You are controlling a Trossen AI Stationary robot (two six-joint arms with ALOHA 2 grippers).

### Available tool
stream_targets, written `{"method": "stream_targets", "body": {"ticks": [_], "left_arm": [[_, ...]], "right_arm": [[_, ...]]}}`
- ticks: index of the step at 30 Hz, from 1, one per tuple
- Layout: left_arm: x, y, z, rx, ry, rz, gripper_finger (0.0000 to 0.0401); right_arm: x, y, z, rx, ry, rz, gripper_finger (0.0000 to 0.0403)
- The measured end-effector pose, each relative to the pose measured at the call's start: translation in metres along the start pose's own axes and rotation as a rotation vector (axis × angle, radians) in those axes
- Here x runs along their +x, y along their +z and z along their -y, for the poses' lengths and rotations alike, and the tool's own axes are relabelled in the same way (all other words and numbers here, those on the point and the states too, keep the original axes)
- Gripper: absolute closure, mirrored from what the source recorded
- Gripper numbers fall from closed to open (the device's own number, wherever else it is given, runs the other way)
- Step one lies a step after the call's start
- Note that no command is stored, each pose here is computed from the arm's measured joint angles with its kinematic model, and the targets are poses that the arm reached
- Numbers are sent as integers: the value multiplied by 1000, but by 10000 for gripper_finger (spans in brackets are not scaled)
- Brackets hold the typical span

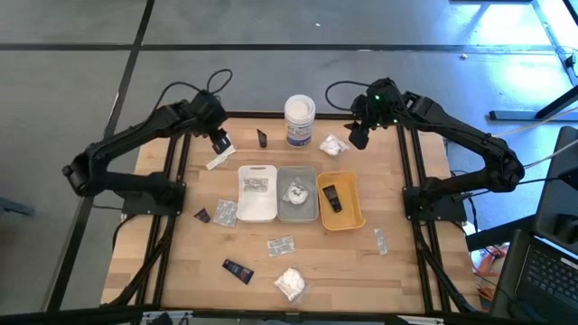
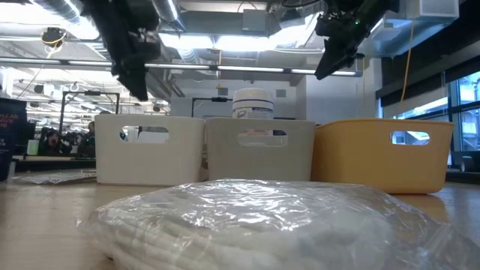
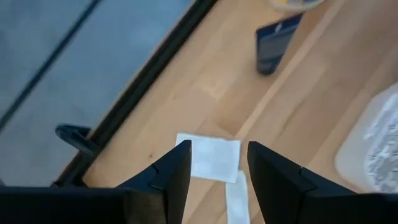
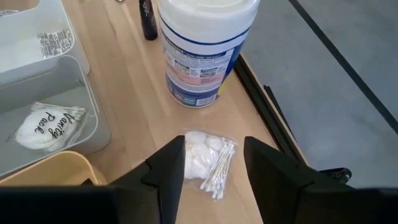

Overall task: Pick & Place Travel size toiletries
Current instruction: Put the blue shave cream into the yellow bin

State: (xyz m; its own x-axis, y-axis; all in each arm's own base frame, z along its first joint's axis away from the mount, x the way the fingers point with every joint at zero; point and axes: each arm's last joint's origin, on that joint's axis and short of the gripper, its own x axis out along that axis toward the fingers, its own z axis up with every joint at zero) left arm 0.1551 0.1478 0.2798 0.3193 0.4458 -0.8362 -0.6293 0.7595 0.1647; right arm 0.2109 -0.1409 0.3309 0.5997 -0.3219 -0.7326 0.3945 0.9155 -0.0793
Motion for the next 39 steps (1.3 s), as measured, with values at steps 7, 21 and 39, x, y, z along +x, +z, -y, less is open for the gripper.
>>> {"method": "stream_targets", "body": {"ticks": [7, 21, 39], "left_arm": [[42, 2, -8, 0, -10, -161, 249], [85, 0, 1, 47, -173, -307, 256], [79, -42, 8, -150, -128, -309, 277]], "right_arm": [[0, 0, 1, -21, -4, -1, 233], [0, -1, 7, -10, -22, -4, 217], [0, -2, 7, -55, -20, -12, 236]]}}
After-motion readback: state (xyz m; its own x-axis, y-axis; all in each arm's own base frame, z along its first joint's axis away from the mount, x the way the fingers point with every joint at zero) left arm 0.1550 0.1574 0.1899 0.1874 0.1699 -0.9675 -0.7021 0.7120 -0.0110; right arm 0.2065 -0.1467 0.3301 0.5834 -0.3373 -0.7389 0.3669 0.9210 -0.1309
